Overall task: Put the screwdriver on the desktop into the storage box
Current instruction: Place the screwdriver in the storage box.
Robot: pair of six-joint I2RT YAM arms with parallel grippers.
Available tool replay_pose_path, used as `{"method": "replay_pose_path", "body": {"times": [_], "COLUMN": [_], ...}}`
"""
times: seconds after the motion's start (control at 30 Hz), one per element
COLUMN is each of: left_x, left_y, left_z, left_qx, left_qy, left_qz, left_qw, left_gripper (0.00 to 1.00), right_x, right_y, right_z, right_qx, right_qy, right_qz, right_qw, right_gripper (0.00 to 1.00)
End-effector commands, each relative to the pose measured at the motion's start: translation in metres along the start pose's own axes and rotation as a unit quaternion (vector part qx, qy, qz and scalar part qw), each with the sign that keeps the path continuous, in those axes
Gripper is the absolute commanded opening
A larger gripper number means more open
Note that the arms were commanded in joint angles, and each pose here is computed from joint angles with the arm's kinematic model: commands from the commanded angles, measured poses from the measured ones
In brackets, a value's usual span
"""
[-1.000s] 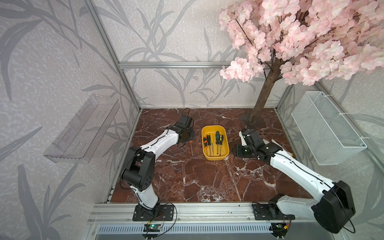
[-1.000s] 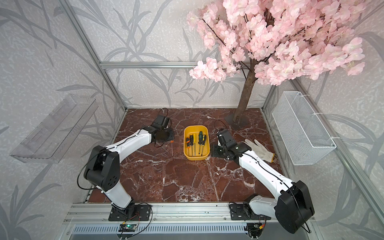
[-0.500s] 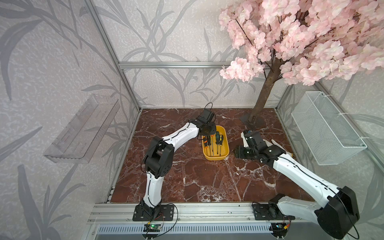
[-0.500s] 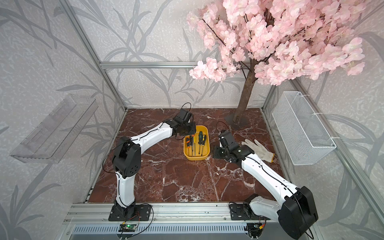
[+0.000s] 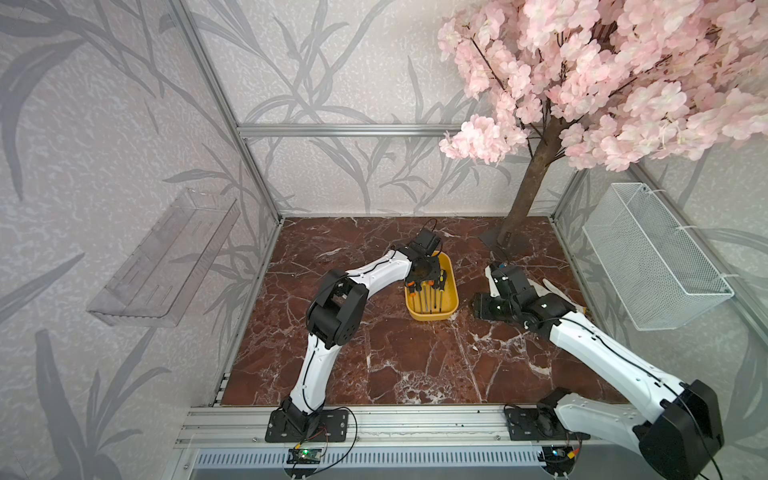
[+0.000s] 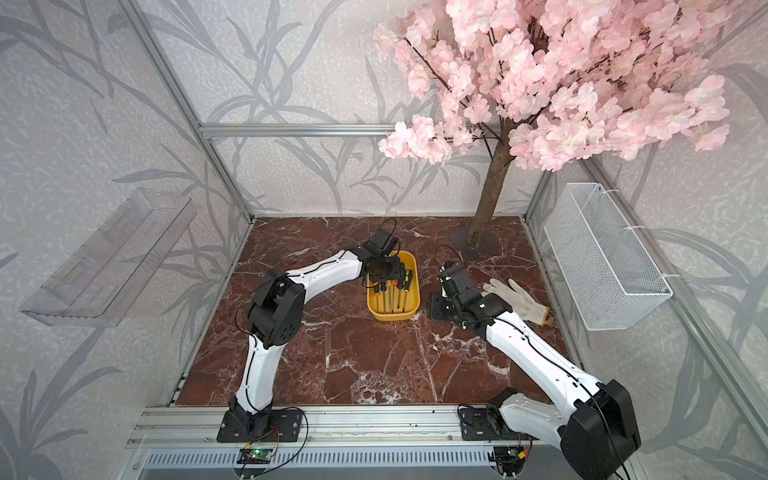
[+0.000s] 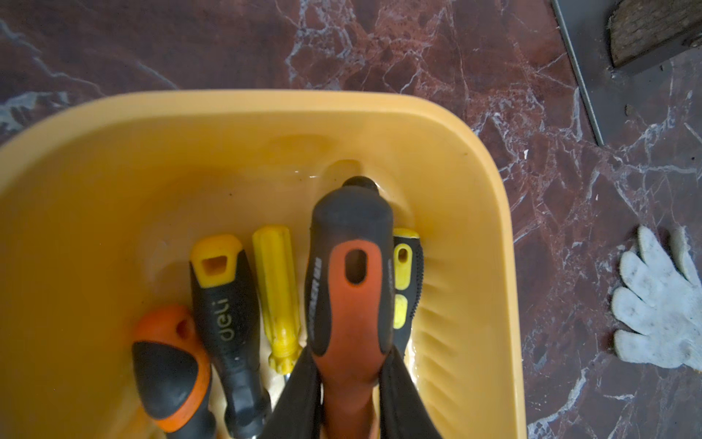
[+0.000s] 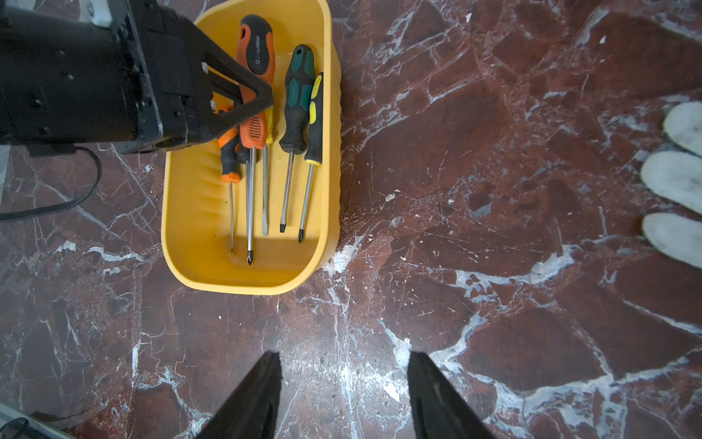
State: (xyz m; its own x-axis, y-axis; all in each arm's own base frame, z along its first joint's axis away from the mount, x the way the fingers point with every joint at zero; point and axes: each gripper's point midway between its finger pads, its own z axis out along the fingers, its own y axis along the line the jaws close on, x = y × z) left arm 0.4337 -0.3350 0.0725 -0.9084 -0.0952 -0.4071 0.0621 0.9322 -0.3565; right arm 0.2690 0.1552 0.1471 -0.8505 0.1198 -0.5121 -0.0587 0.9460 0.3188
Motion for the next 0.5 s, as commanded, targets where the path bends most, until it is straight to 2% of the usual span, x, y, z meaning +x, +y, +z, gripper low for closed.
{"method": "replay_pose_path", "body": {"times": [0.0,0.3,0.47], "left_x": [0.000,-0.005,-0.017], "left_y": [0.004,-0.002,-0.005], "left_z": [0.004,-0.014,-0.039], "left_qx": [-0.012,-0.007,-0.005], "left_qy": [-0.005,-0.014,-0.039], "left_qz": [-0.003,0.003,0.011], "left_qw": [1.000,1.000,0.999], "left_gripper": [0.22,0.50,0.52], "right_x": [-0.001,-0.001,-0.005], "right_y": [-0.004,-0.004,0.000], "right_z": [-0.002,-0.001,0.000], "right_qx": [0.009,0.010,0.005], "right_qy": [-0.003,-0.002,0.000], "right_qz": [0.005,0.004,0.003], "right_qw": [1.000,1.000,1.000], "right_gripper": [0.58,0.57,0.58]}}
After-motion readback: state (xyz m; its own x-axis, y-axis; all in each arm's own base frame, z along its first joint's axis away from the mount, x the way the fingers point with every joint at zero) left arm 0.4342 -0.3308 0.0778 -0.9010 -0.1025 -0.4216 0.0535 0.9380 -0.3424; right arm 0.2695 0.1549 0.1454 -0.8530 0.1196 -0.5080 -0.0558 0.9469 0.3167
